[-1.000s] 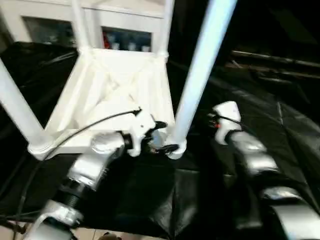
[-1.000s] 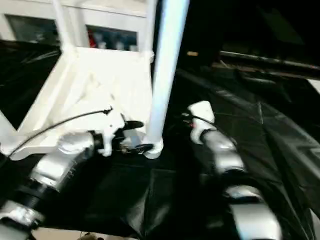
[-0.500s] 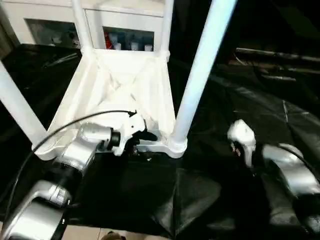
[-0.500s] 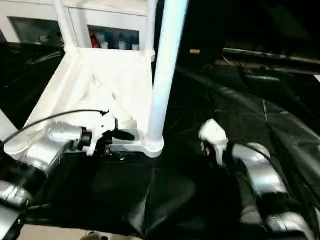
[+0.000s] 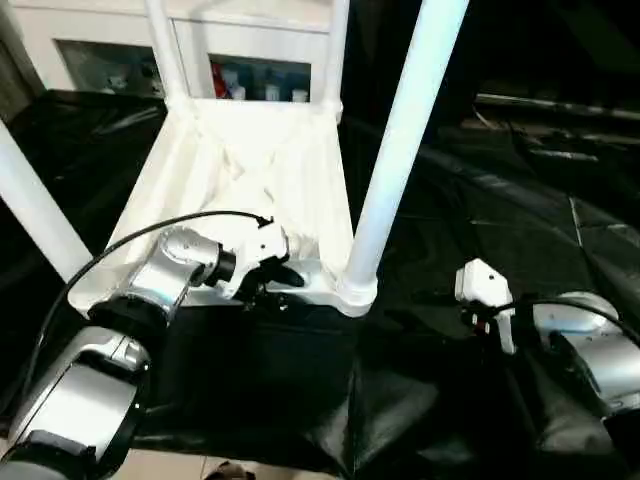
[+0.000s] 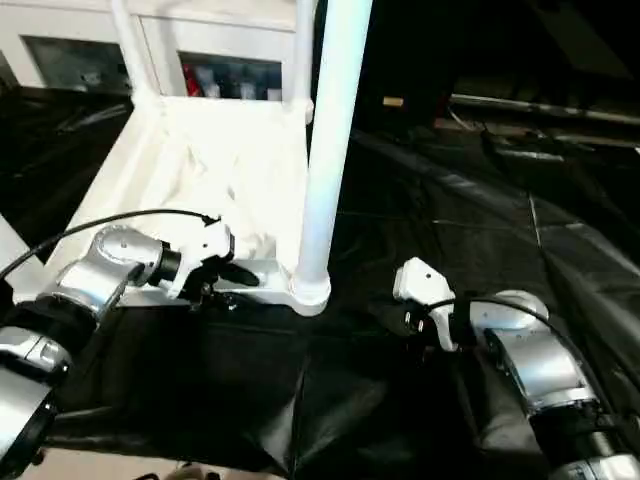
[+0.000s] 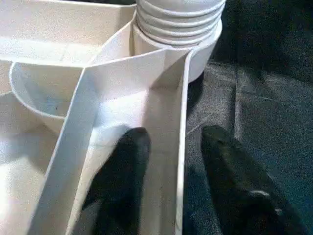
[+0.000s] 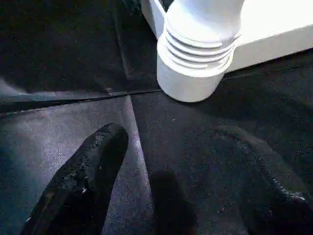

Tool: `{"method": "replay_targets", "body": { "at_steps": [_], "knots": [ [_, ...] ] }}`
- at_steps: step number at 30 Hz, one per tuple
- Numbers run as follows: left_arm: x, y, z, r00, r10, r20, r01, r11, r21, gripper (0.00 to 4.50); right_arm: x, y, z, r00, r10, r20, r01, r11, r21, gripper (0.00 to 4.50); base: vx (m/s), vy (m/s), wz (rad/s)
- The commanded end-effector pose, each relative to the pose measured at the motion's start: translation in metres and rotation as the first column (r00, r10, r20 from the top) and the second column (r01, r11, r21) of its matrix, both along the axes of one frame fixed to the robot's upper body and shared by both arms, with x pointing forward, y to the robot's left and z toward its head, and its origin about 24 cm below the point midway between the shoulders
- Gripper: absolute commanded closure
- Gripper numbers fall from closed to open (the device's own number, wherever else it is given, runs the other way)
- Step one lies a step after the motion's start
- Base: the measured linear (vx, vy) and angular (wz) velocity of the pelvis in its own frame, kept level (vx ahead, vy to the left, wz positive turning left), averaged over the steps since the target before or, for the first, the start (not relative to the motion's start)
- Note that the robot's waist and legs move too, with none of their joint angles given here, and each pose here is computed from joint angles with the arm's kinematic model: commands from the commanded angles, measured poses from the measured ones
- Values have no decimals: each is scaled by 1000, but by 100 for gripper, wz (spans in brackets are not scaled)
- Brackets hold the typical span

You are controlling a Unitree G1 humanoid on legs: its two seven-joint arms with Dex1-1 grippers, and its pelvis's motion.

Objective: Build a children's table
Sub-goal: Rotate leg to tighten

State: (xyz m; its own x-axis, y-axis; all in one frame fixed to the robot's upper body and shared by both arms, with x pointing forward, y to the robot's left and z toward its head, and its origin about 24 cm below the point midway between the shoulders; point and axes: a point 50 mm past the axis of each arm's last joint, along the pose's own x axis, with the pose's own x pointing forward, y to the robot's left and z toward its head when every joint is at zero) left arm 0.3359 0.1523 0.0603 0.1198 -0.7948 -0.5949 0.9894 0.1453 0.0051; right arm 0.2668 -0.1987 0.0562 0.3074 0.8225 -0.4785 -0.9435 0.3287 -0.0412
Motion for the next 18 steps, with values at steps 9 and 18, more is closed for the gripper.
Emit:
{"method": "replay_targets", "body": {
  "at_steps": [9,18],
  "knots": [
    [7,-6,4,1000,0,-1,0,1000,-20,330,-3,-1,3,1000,-24,12,24,1000,-5,116,0,0,0],
    [5,-7,-4,1000,6,-9,-6,1000,-10,406,0,2,4,998,-46,34,46,999,5,116,0,0,0]
  ]
}}
